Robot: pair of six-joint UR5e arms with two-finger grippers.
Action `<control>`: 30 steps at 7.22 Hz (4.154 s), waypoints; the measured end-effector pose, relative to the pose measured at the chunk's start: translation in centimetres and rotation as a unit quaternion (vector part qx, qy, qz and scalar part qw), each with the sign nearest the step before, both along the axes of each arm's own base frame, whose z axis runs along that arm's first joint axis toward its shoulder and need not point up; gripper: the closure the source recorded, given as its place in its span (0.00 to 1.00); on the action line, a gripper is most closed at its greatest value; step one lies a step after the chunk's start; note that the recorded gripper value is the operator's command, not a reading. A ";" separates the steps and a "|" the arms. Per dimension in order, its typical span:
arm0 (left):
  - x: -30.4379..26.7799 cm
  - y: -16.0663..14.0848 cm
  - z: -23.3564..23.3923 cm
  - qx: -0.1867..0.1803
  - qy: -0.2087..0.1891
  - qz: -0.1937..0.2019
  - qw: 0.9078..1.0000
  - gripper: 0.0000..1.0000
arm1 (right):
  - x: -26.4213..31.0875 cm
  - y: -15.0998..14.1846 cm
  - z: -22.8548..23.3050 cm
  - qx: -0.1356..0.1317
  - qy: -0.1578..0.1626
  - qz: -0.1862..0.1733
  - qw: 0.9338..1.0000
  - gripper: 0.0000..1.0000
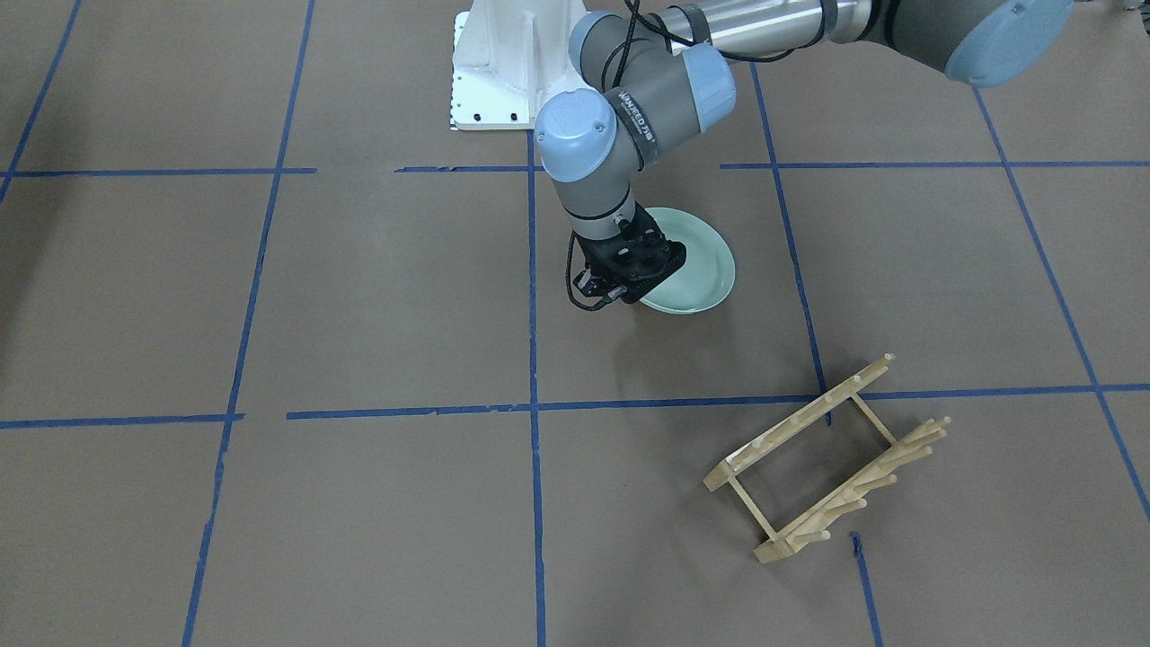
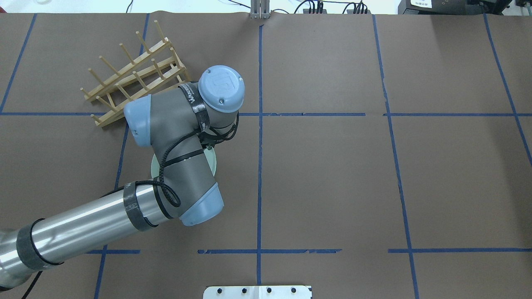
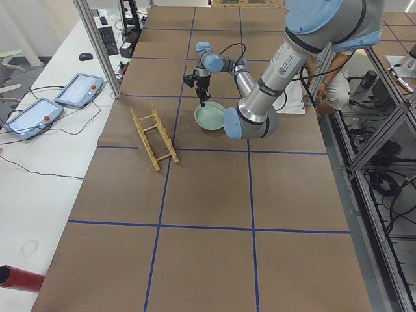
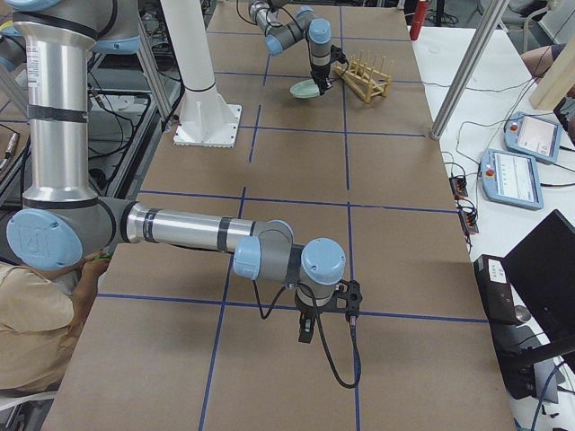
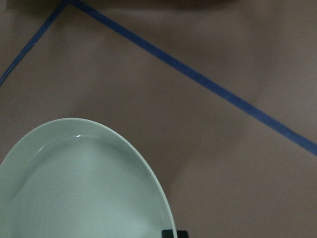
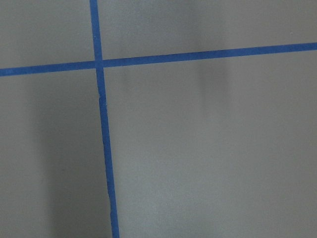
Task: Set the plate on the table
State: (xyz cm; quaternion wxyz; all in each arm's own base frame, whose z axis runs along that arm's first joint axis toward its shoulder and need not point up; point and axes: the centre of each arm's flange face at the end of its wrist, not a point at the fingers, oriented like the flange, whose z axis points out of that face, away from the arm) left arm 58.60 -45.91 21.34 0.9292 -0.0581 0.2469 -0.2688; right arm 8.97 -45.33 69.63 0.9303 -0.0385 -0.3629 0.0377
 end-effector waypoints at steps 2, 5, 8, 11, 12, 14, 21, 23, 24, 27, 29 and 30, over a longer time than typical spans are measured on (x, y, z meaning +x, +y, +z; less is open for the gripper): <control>1.0 0.4 -0.1 0.011 -0.006 0.032 0.999 0.00 | 0.0 0.0 0.0 0.000 0.000 0.000 1.000 0.00; -8.2 -2.8 -4.2 0.088 0.051 0.041 0.994 0.00 | 0.0 0.0 0.0 0.000 0.000 0.000 1.000 0.00; -28.8 -10.5 0.7 0.196 0.115 0.099 0.969 0.00 | 0.0 0.0 0.1 -0.001 0.000 0.000 1.000 0.00; -47.3 -12.1 15.8 0.239 0.109 0.197 0.945 0.00 | 0.0 0.0 0.1 -0.001 0.000 0.000 1.000 0.00; -52.9 -10.5 21.8 0.241 0.095 0.221 0.940 0.00 | 0.0 0.0 0.1 -0.001 0.000 0.000 1.000 0.00; -64.9 -5.4 33.2 0.241 0.073 0.252 0.934 0.00 | 0.0 0.0 0.1 -0.001 0.000 0.000 1.000 0.00; -68.0 -0.7 40.4 0.173 0.138 0.188 0.957 0.00 | 0.0 0.0 0.1 -0.001 0.000 0.000 1.000 0.00; -67.9 -0.1 41.1 0.167 0.140 0.188 0.958 0.00 | 0.0 0.0 0.1 -0.001 0.000 0.000 1.000 0.00; -67.9 0.0 41.2 0.165 0.141 0.187 0.958 0.00 | 0.0 0.0 0.1 -0.001 0.000 0.000 1.000 0.00; -67.7 0.2 41.1 0.165 0.152 0.186 0.957 0.00 | 0.0 0.0 0.1 -0.001 0.000 0.000 1.000 0.00; -67.7 -0.2 41.5 0.164 0.152 0.188 0.956 0.00 | 0.0 0.0 0.1 -0.001 0.000 0.000 1.000 0.00; -67.6 -0.4 41.3 0.167 0.153 0.189 0.956 0.00 | 0.0 0.0 0.1 -0.001 0.000 0.000 1.000 0.00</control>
